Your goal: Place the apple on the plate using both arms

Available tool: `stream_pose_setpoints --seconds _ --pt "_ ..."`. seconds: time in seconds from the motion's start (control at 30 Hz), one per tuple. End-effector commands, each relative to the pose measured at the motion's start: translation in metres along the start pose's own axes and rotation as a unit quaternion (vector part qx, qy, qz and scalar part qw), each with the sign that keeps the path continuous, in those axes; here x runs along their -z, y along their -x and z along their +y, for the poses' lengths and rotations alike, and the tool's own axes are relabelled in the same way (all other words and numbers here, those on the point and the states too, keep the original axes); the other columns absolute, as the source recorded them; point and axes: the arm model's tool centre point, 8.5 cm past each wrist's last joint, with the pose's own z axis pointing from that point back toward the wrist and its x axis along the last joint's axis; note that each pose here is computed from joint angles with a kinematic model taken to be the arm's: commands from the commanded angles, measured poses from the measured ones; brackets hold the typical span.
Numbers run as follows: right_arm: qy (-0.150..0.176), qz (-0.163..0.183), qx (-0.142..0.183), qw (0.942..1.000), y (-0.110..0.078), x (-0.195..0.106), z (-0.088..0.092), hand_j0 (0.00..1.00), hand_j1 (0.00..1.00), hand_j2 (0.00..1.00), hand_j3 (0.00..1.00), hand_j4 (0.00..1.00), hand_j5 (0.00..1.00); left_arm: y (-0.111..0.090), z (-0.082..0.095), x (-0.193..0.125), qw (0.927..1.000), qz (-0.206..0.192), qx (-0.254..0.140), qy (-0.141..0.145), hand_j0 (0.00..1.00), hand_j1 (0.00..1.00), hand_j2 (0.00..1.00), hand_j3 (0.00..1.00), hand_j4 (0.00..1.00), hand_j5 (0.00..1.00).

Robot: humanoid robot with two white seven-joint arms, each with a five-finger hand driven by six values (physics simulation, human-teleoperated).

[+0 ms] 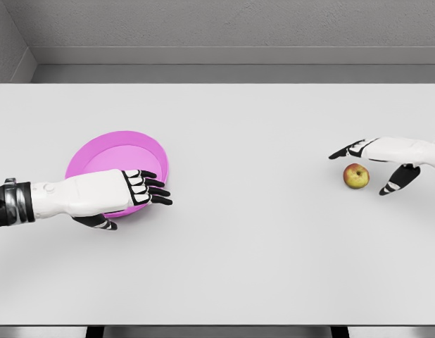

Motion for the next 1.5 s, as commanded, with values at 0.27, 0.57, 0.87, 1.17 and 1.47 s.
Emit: stream_pose_setpoints --seconds 0.27,0.57,0.87,1.17,1.47 --pt "-0.008 0.009 -0.004 0.9999 0.003 0.003 0.003 1.0 1.0 1.0 1.0 1.0 1.0 0.0 0.001 0.0 1.0 0.0 -0.003 -0.002 1.0 1.0 1.0 1.0 1.0 1.0" --pt "-0.016 0.008 -0.005 0.9998 0.003 0.008 0.008 1.0 1.0 1.0 1.0 1.0 1.0 0.0 0.0 0.0 1.0 0.0 -0.003 -0.002 1.0 1.0 1.0 1.0 1.0 1.0" --pt "-0.012 0.015 0.0 0.9998 0.008 0.009 0.006 1.0 1.0 1.0 1.0 1.0 1.0 0.0 0.0 0.0 1.0 0.0 -0.003 -0.002 1.0 1.0 1.0 1.0 1.0 1.0" --pt "-0.007 0.014 0.003 0.9999 0.009 0.013 0.003 1.0 1.0 1.0 1.0 1.0 1.0 0.0 0.0 0.0 1.0 0.0 -0.003 -0.002 1.0 1.0 1.0 1.0 1.0 1.0" --pt "-0.007 0.013 0.001 0.9999 0.008 0.014 0.002 1.0 1.0 1.0 1.0 1.0 1.0 0.0 0.0 0.0 1.0 0.0 -0.003 -0.002 1.0 1.0 1.0 1.0 1.0 1.0"
